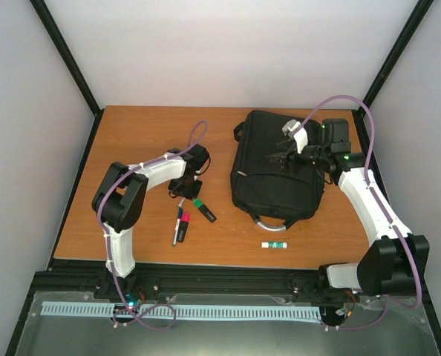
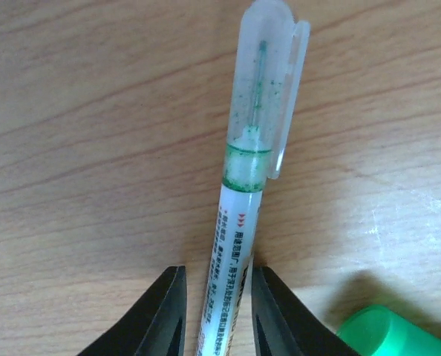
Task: Pack the student bag
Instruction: Pick up the stationery from the center of the board.
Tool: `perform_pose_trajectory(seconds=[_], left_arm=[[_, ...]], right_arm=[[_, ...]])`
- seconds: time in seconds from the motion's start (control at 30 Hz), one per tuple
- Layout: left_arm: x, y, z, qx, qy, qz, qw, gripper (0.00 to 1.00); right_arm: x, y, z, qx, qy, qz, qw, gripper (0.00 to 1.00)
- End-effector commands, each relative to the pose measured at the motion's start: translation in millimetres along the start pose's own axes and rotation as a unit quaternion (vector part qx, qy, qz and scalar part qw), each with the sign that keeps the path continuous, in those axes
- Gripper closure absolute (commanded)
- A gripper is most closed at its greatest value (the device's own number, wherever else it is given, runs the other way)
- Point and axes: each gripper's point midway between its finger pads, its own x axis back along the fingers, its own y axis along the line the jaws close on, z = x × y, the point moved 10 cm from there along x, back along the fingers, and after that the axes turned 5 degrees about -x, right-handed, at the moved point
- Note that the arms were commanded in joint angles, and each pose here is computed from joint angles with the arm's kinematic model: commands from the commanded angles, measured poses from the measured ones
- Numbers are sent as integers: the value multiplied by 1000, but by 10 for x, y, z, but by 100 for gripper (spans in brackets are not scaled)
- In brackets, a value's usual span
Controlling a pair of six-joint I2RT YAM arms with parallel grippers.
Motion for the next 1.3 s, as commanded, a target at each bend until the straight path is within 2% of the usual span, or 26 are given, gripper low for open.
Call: perform_pose_trajectory(seconds=[0.0,0.2,0.3,0.4,0.43,0.5,0.57,0.7,0.83,1.0,1.17,1.27], left_arm=[[-89,16,-37,4,15,-16,1000,78],[-14,35,-40,8,6,-19,1000,89],[61,45,-32,10,-5,-14,1000,93],[143,64,-20,12,-14,-14,1000,97],[183,77,-18,14,-19,-17,1000,98],[299,114,-20,20,-36,-25,999,99],[472,154,-33,30,-61,-28,997,99],[904,167,-13,48,-129,29,990,99],[1273,48,69,37,-196,131,971,99],[1675,-251,176,16,-272,280,921,99],[1811,-640,163,-24,-289,403,868,99],[1801,-795,151,-32,-281,427,859,99]], right_arm=[[-2,23,7,10,3,-23,1000,35],[50,13,-31,22,15,11,1000,40],[129,25,-106,39,18,44,998,38],[223,44,-165,55,19,81,995,30],[241,57,-169,61,20,84,994,24],[250,28,-151,49,17,111,992,2],[207,-53,-87,44,34,131,990,0],[102,-94,124,78,113,93,986,0],[76,-93,298,121,170,75,975,19],[43,-159,549,180,228,132,948,28],[-51,-224,627,225,266,160,924,38],[-124,-262,639,242,282,168,913,42]])
